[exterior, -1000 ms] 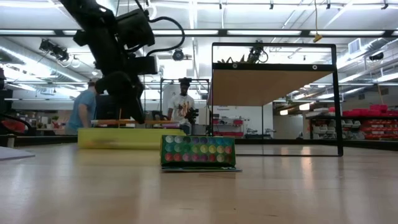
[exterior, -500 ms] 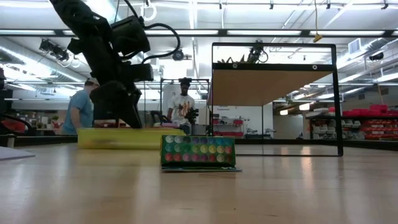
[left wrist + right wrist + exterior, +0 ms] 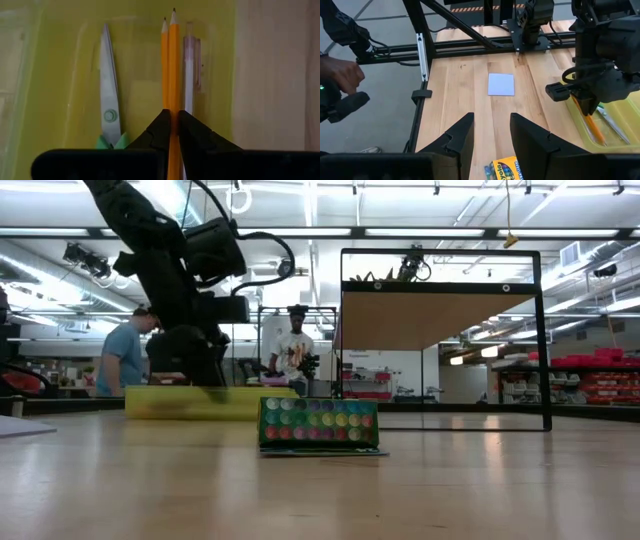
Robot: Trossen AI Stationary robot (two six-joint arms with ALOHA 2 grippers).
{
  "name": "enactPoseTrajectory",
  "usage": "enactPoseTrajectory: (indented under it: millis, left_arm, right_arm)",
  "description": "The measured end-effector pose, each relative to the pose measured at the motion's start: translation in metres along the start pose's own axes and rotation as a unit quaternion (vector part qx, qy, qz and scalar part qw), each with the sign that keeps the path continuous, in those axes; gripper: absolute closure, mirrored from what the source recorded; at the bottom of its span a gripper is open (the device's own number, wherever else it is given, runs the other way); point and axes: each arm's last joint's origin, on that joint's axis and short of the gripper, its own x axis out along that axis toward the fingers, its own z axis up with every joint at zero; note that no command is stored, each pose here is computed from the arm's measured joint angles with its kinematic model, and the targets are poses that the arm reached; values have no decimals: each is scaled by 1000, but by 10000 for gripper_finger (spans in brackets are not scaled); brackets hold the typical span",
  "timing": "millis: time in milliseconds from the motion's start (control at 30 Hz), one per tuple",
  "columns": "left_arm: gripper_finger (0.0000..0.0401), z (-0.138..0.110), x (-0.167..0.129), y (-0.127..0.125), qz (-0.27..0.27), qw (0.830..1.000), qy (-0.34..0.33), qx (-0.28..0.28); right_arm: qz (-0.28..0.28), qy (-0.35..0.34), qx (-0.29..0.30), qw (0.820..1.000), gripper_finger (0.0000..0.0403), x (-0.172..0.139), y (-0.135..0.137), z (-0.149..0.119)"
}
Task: Pack school essentials
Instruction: Put the orange pencil into the yellow supply box, then put the yellow crayon box into the yellow supply box
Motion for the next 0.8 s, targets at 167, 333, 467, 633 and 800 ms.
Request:
enactPoseTrajectory:
  millis: [167,333,467,633,800]
  left_arm:
    - [345,-1,0,0,-3,1000,4,14]
    - [304,-1,0,-2,-7,1000,4,14]
    - [284,4,-8,-1,-8,1000,7,3]
    - [283,19,-30,-3,-11,1000,-28,3]
    - [290,31,-52,-21,-30,997,-74,17]
  right_arm:
    - [0,0,0,1000,270,0,0,0]
    - [0,0,-1,1000,270,0,0,0]
    - [-3,0,-2,1000,270,1,-2,1]
    - [-5,2,-2,1000,270,-2,-5,2]
    - [-7,20,-1,1000,270,-2,-5,-2]
